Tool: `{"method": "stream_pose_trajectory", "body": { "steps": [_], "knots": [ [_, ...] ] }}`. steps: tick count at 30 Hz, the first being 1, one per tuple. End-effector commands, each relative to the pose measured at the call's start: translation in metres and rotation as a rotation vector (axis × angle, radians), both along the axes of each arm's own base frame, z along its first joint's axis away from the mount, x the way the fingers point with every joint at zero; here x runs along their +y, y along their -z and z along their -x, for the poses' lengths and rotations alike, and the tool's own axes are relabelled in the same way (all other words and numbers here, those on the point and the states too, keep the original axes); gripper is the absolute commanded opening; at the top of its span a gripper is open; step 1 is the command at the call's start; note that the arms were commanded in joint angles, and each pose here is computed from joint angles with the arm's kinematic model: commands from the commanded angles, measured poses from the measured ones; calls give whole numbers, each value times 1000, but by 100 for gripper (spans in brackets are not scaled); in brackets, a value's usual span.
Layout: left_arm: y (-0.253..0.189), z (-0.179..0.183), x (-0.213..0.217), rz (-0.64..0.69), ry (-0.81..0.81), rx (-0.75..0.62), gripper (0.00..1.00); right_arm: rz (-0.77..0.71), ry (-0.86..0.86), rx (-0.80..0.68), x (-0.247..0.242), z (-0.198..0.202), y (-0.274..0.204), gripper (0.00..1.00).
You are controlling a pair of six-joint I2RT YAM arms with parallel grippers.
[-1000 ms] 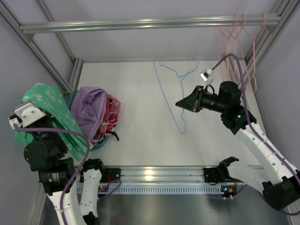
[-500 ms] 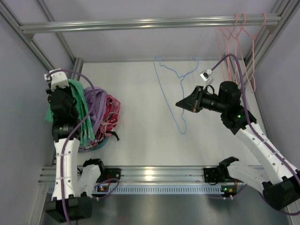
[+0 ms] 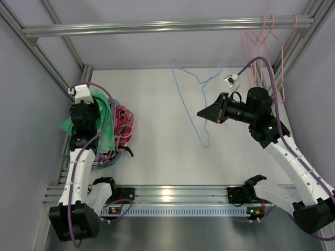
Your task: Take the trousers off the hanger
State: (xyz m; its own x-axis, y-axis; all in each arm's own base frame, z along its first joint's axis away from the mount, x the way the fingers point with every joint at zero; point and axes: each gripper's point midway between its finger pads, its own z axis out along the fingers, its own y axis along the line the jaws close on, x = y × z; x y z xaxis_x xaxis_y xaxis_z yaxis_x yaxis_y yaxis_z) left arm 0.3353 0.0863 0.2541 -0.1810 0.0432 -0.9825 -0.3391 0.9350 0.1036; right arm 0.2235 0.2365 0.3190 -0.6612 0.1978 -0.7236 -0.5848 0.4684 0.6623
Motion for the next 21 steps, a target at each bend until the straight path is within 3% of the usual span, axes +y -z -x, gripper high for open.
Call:
{"method": "stream_pose_trajectory", "body": {
  "steps": [1,3,4,8,11,15,21],
  "knots": [
    [25,12,-25,93,100,82,13,-13,1,-95,-1,-4,-27,0],
    [21,18,-34,105,144,85,21,-17,-2,-102,0,-4,-31,0],
    [13,20,-36,104,155,73,33,-17,-4,-102,0,-4,-32,0],
    [-15,34,-41,103,174,41,51,-19,-2,-125,-1,-3,-41,0],
    [-35,43,-44,104,182,41,59,-18,0,-134,-3,-2,-44,0],
    [-53,59,-51,168,187,34,78,-10,15,-144,-7,1,-46,0],
    [-89,84,-71,201,274,-26,95,51,85,-171,-23,6,-49,0]
  ]
}}
